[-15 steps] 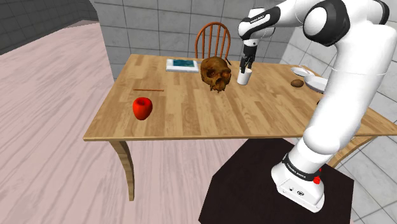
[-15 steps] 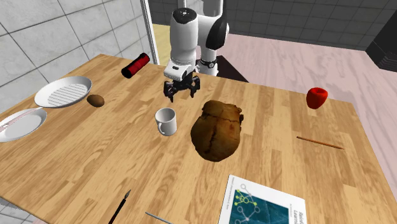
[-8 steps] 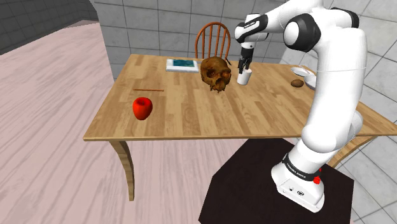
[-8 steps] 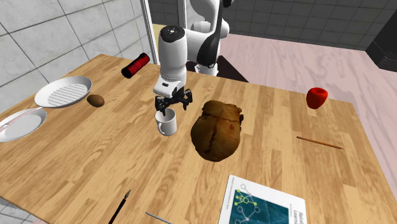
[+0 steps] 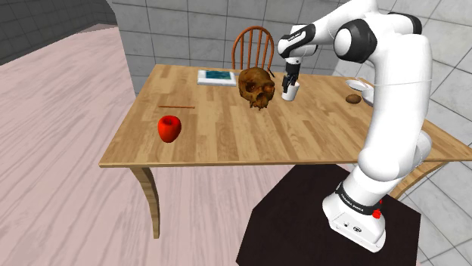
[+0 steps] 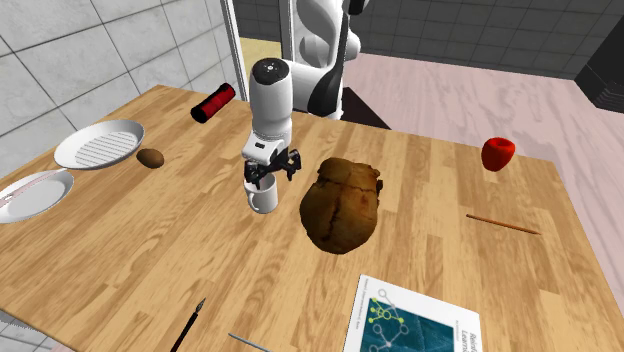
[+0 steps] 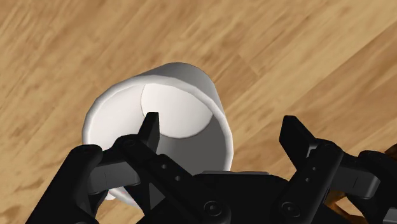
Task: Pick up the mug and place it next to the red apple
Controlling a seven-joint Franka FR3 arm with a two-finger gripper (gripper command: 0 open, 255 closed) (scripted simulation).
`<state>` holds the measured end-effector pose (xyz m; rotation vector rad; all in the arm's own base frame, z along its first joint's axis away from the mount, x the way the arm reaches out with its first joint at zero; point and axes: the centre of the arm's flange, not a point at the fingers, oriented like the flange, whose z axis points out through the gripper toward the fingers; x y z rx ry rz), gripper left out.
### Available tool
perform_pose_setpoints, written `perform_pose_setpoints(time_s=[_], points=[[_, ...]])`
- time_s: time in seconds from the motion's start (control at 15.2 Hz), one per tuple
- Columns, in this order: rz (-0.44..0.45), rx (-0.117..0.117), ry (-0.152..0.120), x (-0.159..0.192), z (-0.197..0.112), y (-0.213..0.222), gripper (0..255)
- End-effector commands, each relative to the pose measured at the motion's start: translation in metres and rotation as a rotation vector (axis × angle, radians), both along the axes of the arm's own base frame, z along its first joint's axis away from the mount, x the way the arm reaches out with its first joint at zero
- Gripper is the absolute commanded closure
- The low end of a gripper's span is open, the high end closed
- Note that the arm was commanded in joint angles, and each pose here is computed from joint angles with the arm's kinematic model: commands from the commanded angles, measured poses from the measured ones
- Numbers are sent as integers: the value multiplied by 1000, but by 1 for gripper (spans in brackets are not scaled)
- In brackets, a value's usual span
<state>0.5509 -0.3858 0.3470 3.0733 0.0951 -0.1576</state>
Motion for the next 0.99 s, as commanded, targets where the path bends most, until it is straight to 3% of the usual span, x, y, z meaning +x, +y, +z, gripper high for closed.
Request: perform_pose_setpoints(time_s=[0.0, 0.26, 0.33, 0.92], points=[[0, 0, 0, 0, -1, 0, 0], [0, 0, 0, 0, -1, 0, 0], [0, 0, 0, 0, -1, 0, 255], [0, 0, 0, 0, -1, 0, 255]])
